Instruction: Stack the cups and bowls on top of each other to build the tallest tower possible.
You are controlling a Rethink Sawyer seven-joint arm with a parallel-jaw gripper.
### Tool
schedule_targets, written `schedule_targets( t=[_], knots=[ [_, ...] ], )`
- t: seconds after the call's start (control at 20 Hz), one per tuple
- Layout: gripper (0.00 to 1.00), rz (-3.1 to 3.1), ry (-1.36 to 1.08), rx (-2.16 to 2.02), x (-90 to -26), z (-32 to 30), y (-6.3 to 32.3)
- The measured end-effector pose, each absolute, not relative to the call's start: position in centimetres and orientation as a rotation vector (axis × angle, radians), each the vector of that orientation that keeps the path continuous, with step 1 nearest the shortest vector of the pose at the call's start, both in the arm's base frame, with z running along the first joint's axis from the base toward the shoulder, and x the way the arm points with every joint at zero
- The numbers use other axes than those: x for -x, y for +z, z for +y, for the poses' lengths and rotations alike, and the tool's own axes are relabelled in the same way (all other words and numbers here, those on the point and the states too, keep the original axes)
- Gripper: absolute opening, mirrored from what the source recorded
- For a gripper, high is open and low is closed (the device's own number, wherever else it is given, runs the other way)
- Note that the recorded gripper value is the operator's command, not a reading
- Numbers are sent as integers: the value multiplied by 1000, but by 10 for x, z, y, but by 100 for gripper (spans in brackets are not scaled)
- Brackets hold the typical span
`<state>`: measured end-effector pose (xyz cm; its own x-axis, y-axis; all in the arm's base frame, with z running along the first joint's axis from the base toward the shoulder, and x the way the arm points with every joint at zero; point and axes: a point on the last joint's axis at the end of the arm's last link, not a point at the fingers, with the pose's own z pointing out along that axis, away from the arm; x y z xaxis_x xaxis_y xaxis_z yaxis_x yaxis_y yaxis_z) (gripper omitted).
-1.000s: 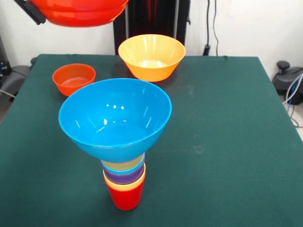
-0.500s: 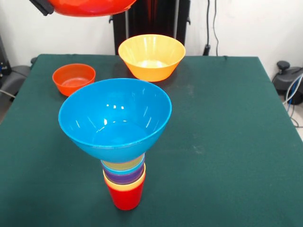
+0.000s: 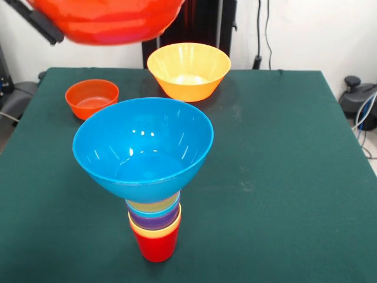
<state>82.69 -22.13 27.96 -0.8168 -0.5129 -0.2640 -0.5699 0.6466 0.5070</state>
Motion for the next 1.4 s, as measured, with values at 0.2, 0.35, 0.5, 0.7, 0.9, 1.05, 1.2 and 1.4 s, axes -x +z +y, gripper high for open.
schedule_targets(
  t=[0.2,0.35,0.5,0.7,0.9,1.05,1.2,1.4],
  knots=[
    [0,2765,886,870,-833,-229,265],
    [0,2777,870,842,-836,-235,253],
    [0,2783,865,821,-837,-240,244],
    [0,2785,863,796,-837,-246,236],
    [0,2788,853,780,-838,-250,234],
    [0,2787,846,776,-840,-248,236],
    [0,2786,843,778,-842,-244,237],
    [0,2779,839,796,-847,-231,242]
  ],
)
